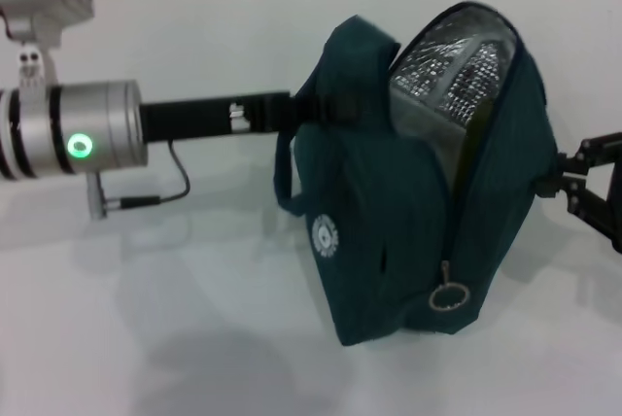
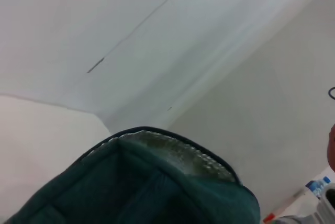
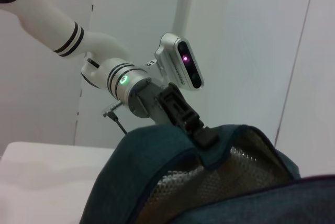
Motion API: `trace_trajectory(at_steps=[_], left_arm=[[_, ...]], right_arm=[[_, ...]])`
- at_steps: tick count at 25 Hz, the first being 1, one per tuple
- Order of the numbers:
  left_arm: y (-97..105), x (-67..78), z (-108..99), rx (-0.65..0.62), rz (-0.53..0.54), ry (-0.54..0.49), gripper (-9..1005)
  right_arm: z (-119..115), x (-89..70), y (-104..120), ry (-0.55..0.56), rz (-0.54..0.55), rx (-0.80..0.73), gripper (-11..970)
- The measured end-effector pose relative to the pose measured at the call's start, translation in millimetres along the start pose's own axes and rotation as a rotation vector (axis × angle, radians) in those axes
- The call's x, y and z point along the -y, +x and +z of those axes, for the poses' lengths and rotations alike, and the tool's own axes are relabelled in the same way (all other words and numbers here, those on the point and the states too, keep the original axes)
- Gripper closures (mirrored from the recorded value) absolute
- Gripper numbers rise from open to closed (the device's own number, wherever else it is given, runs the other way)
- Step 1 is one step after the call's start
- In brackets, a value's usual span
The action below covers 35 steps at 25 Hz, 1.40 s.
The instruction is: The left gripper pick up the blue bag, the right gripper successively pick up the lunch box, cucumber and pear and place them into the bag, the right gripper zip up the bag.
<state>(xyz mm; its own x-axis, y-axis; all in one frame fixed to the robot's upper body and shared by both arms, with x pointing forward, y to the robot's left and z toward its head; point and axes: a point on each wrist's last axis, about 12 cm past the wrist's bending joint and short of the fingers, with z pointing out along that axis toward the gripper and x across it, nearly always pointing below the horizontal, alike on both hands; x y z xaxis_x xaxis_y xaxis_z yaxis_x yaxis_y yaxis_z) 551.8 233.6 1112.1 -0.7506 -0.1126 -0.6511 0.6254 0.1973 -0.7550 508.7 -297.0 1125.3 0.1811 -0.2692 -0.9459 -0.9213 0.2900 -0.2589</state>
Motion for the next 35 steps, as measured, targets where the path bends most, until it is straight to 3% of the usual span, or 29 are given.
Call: trace_trajectory(at_steps=[12, 19, 28, 35], left_arm=[[34, -7.5, -15, 0.026, -0.088, -0.039, 935], [39, -7.7, -20, 0.031, -0.100, -0.044, 935], [41, -7.6, -24, 0.039, -0.113, -0.047, 934], [44, -7.8, -26, 0.043, -0.121, -0.051, 933]], right_arm=[[6, -10.8, 6, -0.087, 0.042, -0.034, 873], [6, -17.0, 5, -0.120, 0.056, -0.006, 835], [4, -17.3, 6, -0.083, 0.081, 0.028, 745], [-1, -15.3, 9, -0.023, 0.128, 0.071, 480]])
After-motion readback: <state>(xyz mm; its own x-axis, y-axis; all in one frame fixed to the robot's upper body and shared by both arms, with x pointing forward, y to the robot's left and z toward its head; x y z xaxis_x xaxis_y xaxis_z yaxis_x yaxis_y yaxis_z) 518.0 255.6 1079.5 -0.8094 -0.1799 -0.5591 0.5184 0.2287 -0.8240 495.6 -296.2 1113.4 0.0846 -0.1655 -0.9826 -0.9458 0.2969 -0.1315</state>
